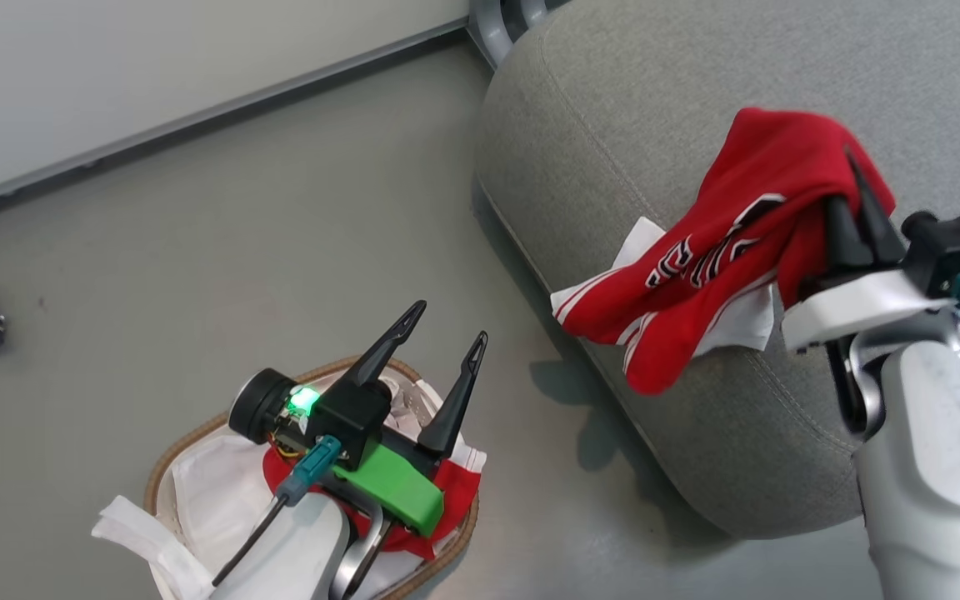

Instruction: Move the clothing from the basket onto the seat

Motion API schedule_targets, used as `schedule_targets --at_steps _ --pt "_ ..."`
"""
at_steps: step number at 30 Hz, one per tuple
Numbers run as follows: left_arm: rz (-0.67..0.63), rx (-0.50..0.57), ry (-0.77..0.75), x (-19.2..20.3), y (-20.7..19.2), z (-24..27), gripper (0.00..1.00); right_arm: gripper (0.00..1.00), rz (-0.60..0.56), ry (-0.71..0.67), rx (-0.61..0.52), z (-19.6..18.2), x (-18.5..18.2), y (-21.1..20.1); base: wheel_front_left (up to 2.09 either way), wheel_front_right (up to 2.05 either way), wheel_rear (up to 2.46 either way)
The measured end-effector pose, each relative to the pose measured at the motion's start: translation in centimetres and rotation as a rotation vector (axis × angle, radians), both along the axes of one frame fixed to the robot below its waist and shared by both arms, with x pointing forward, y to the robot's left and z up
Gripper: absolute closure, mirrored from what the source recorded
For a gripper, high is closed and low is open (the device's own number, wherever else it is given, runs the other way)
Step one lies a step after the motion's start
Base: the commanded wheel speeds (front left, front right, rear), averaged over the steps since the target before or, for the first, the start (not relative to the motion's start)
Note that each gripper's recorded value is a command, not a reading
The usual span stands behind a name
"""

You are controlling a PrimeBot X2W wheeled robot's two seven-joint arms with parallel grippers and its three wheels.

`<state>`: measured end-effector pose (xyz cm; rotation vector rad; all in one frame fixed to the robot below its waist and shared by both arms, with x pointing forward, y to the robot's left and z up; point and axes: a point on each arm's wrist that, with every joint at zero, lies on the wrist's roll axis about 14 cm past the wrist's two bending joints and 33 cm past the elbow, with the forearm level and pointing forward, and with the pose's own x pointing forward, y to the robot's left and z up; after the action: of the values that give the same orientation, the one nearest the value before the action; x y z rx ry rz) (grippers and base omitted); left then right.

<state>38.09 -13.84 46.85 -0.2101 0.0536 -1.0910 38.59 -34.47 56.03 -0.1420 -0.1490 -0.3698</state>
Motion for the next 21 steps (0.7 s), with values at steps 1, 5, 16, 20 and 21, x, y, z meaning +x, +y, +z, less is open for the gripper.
schedule_targets --at_steps 1,5,16,20,21 --pt "-0.003 0.001 0.005 0.1 0.0 -0.3 0.00 1.00 -0.009 -0.002 -0.012 0.3 0.3 -0.4 0.00 0.00 0.00" --pt "0.002 0.001 0.011 1.0 0.3 -1.0 0.00 1.00 -0.048 -0.051 -0.069 2.8 2.0 -2.0 0.00 0.00 0.00" --pt "0.041 0.002 0.006 3.7 2.0 -2.4 0.00 1.00 -0.196 -0.263 -0.310 13.7 7.7 -6.3 0.00 0.00 0.00" --pt "0.055 0.010 0.007 4.3 2.9 -3.2 0.00 1.00 -0.265 -0.293 -0.361 15.6 8.7 -8.8 0.00 0.00 0.00" --pt "0.061 0.015 0.009 4.5 3.2 -3.5 0.00 1.00 -0.275 -0.279 -0.379 15.4 9.1 -9.2 0.00 0.00 0.00"
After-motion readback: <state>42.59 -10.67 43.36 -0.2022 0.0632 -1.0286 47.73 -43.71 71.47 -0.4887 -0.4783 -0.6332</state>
